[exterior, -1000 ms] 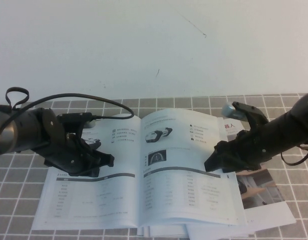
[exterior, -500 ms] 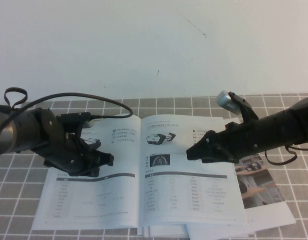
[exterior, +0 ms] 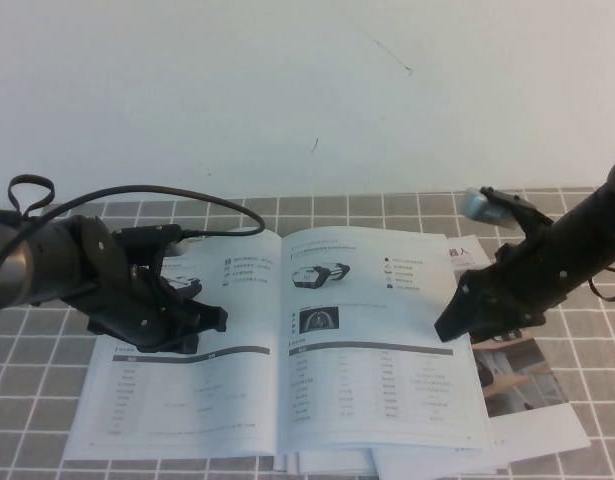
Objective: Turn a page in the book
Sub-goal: Open the closed book
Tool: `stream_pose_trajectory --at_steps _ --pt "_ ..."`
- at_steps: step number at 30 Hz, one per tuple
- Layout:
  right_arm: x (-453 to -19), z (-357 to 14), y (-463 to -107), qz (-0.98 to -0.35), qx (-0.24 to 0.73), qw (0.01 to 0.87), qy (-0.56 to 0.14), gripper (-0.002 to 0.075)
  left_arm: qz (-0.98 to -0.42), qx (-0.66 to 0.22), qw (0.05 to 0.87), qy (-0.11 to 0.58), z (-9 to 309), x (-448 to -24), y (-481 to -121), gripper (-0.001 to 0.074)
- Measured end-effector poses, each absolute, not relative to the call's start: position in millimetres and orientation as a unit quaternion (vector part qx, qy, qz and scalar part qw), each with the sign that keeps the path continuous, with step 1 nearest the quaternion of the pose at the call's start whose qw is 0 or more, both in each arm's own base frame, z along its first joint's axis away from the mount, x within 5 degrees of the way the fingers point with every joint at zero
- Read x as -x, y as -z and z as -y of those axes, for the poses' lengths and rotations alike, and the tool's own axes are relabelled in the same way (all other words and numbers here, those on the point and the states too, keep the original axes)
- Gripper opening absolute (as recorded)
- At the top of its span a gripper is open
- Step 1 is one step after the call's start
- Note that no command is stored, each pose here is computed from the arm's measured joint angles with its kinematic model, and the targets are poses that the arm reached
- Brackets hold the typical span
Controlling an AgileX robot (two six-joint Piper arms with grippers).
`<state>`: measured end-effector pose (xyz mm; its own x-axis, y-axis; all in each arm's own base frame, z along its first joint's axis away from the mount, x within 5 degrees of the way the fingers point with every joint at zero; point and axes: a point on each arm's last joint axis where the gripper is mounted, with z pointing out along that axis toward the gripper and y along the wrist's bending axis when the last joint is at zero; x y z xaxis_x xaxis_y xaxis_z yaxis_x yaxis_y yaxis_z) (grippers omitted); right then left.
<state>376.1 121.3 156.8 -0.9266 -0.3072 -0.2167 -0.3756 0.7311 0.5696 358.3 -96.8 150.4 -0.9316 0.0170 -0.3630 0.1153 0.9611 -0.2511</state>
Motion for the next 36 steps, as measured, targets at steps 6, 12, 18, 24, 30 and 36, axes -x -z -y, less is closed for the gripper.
stream_pose_trajectory --at_steps 6,12,18,24,30,36 --pt "-372.5 -130.2 -136.9 -0.932 0.192 0.018 -0.306 0.046 -0.973 -0.033 0.182 0.136 96.8 -358.3 -150.4 -0.0004" --pt "-372.9 -139.1 -135.5 -0.926 0.188 0.026 -0.327 0.046 -0.973 -0.033 0.182 0.136 96.8 -358.3 -150.4 -0.0004" --pt "-376.8 -153.2 -140.9 -0.9 0.181 0.061 -0.392 0.0461 -0.973 -0.033 0.182 0.136 96.8 -358.3 -150.4 -0.0004" --pt "-379.1 -158.4 -147.3 -0.882 0.181 0.082 -0.428 0.046 -0.973 -0.033 0.181 0.136 96.9 -358.2 -150.4 -0.0004" --pt "-382.7 -140.7 -157.0 -0.905 0.211 0.02 -0.369 0.046 -0.973 -0.033 0.181 0.136 96.9 -358.2 -150.4 -0.0004" --pt "-377.7 -128.8 -146.9 -0.934 0.226 -0.024 -0.277 0.046 -0.974 -0.033 0.179 0.137 97.0 -357.9 -150.3 -0.0004"
